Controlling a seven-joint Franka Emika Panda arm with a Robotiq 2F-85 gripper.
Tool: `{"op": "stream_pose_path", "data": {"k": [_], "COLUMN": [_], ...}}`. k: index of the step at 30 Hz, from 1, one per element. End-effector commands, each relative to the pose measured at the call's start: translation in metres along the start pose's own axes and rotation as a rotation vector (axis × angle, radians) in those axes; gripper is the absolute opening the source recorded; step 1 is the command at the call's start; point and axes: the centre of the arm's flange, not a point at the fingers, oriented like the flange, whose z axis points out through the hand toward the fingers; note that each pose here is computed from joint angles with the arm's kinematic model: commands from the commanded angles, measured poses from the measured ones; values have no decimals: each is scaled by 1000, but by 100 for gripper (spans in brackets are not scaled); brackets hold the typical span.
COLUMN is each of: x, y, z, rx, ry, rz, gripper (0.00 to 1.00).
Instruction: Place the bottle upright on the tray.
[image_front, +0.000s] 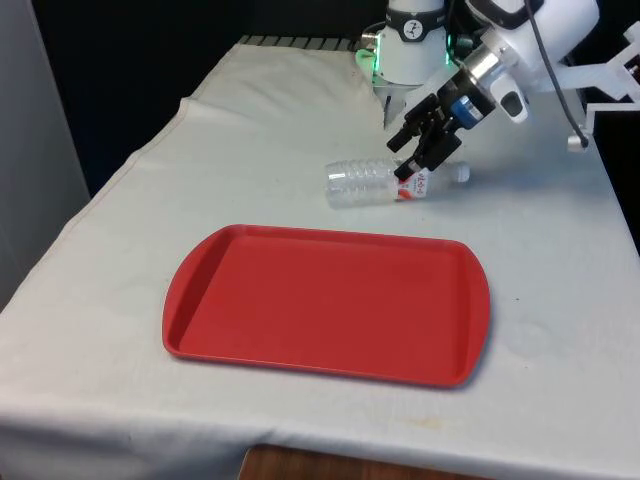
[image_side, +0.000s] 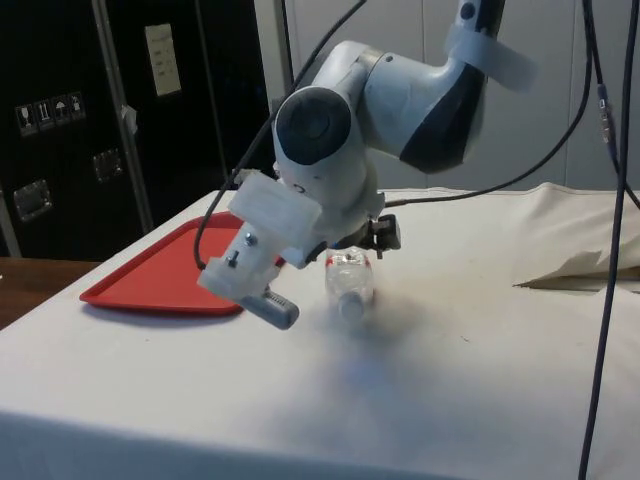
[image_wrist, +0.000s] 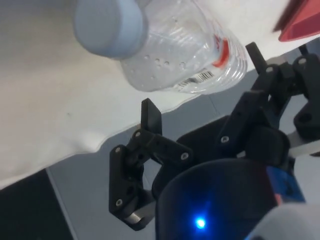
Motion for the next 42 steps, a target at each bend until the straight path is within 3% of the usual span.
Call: {"op": "stream_pose_path", "data": {"k": [1,5,6,8,13,22,30,31,32,42], "x": [2,7,5,11,15,15,24,22,26,34], "y": [1,0,-1,0,0,0,1,-1,1,1], "z": [-2,-5,-5,-7,-10,-10,-11,-10,-10,-10], "rx": [-9,-12,-4,-14,-13,-5,-16,-5,-19,-33], "ry": [-14,-31,-21,-45,-59,-57,-56,-51,-56,-55], "rz": [9,21,16,30,31,30,19,17,14,-2], "gripper": [100,100,100,100,100,100,100,100,100,100]}}
